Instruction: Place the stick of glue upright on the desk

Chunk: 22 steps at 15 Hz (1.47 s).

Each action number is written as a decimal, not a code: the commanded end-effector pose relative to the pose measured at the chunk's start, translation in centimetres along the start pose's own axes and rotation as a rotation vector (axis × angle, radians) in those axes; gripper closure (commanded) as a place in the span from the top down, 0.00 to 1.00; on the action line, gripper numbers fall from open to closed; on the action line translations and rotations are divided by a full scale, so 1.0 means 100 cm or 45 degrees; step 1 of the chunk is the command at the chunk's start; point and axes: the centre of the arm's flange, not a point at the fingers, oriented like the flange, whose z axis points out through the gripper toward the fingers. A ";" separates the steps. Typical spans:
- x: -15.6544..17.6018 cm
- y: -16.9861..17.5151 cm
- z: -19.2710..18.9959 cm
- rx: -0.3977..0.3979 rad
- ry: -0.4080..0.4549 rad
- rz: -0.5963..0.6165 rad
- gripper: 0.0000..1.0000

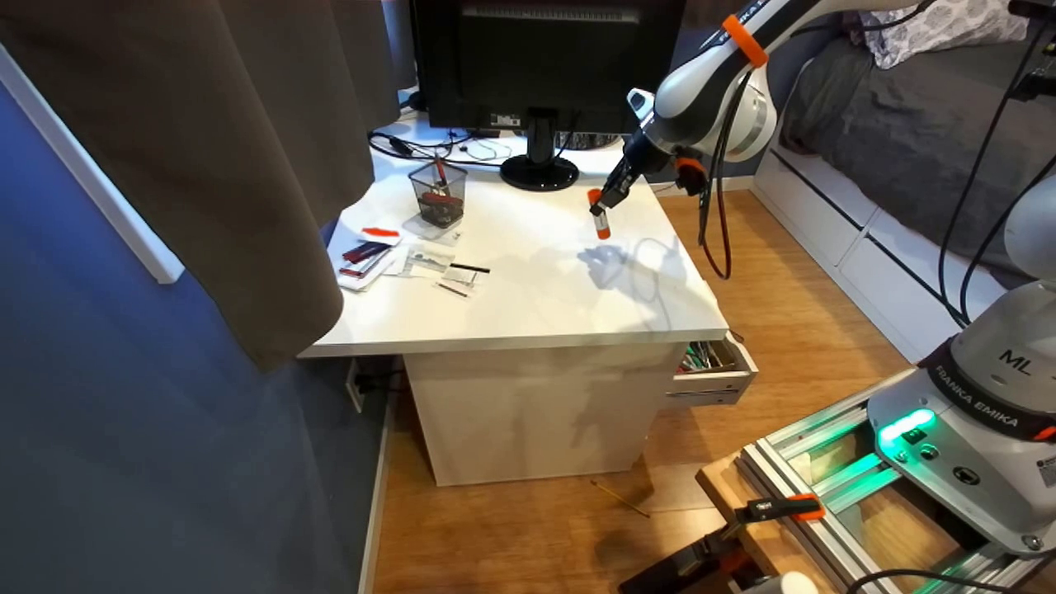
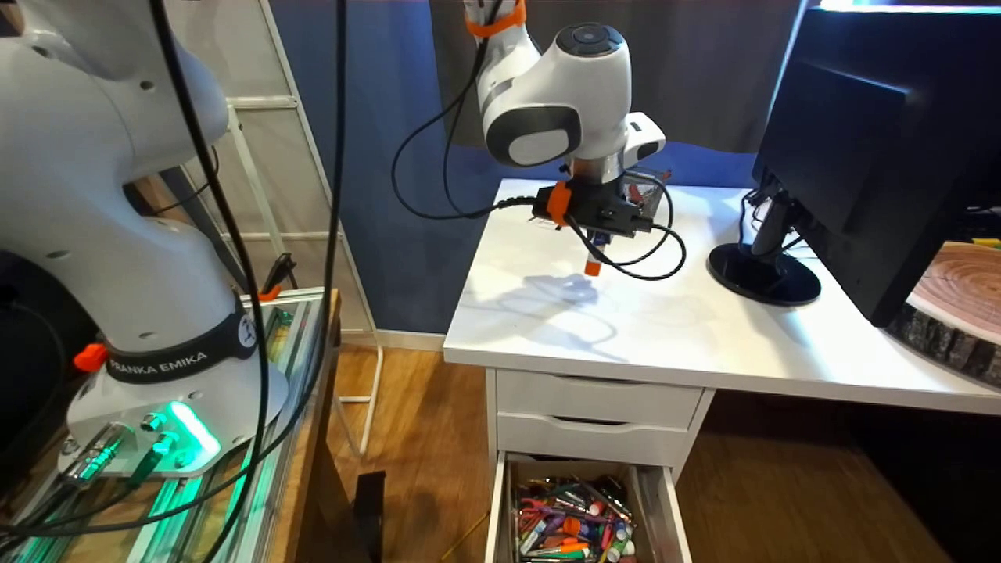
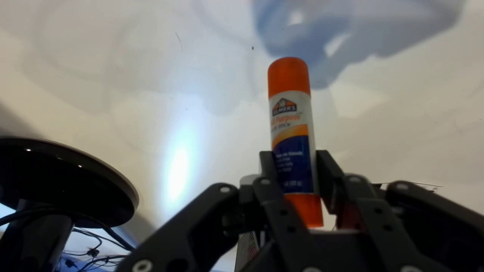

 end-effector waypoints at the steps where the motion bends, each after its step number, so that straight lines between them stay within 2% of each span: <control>1: 0.000 0.000 0.000 0.001 0.000 -0.001 0.31; 7: 0.001 0.000 0.000 0.002 0.003 -0.004 0.31; 8: 0.001 0.000 0.000 0.002 0.003 -0.004 0.08; 16: -0.002 0.019 0.023 -0.031 0.154 0.066 0.08; 22: 0.000 0.023 0.040 -0.044 0.273 0.037 0.08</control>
